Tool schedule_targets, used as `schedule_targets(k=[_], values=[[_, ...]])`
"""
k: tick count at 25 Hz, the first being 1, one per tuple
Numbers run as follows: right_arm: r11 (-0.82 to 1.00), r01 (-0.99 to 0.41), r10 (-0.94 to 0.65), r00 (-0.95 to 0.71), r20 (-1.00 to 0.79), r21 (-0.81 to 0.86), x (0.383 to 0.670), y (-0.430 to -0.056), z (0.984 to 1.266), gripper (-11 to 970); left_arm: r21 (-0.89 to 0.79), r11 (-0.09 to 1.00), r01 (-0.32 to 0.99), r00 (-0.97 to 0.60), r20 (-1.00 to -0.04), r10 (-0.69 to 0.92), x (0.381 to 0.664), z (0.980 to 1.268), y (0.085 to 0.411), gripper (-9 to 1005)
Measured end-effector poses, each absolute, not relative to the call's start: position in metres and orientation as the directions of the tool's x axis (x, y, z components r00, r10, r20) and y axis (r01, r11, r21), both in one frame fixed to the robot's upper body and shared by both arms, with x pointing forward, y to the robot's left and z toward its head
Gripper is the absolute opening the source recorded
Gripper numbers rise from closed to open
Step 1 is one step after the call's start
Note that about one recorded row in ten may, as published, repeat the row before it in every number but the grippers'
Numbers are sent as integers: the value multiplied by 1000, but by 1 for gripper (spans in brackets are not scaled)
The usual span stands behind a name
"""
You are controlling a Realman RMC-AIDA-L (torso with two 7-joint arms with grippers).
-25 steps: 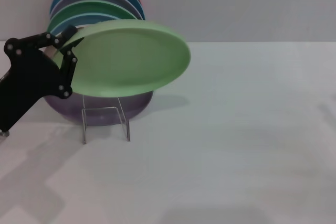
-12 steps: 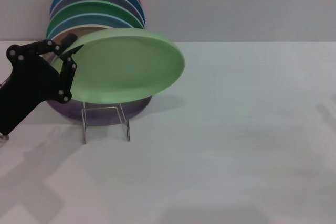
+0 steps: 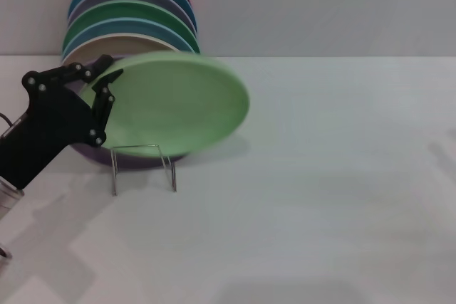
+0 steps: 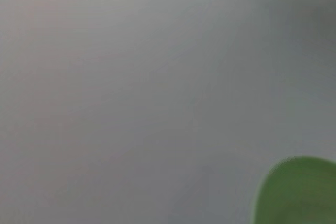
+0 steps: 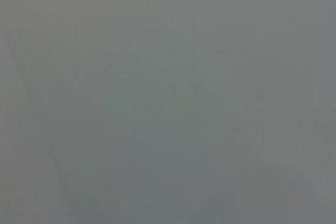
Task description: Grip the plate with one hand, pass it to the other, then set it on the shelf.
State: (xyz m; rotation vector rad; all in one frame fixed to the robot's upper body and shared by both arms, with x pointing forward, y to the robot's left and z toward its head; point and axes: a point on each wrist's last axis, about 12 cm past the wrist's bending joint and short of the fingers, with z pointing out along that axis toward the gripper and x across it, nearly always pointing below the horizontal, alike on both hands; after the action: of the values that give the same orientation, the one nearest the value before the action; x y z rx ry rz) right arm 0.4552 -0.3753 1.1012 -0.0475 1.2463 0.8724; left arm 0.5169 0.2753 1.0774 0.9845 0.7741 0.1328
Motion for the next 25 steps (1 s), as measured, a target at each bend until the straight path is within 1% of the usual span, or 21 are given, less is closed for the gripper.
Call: schedule_targets(k=[9,14,17,21,23,25], values=[[685,-602,546,53,-836,409,455,-375,1102,735,795,561,230,710,-531,463,515,1071,274,98],[685,-603,545,53,-837,408,455,-376,1103,735,792,571,216,709,-530,465,509,1069,275,169],[684,-607,544,54,-837,405,455,-375,1103,736,782,603,159,735,-502,457,499,1072,275,172],[685,-606,543,55,-838,404,454,-376,1103,736,704,708,45,761,-483,433,478,1081,281,176],[685,-606,543,56,-838,404,454,-376,1103,736,652,758,-26,752,-488,445,471,1084,288,178],[689,-606,538,60,-841,398,454,-376,1103,736,614,787,-66,733,-506,455,467,1084,293,180]])
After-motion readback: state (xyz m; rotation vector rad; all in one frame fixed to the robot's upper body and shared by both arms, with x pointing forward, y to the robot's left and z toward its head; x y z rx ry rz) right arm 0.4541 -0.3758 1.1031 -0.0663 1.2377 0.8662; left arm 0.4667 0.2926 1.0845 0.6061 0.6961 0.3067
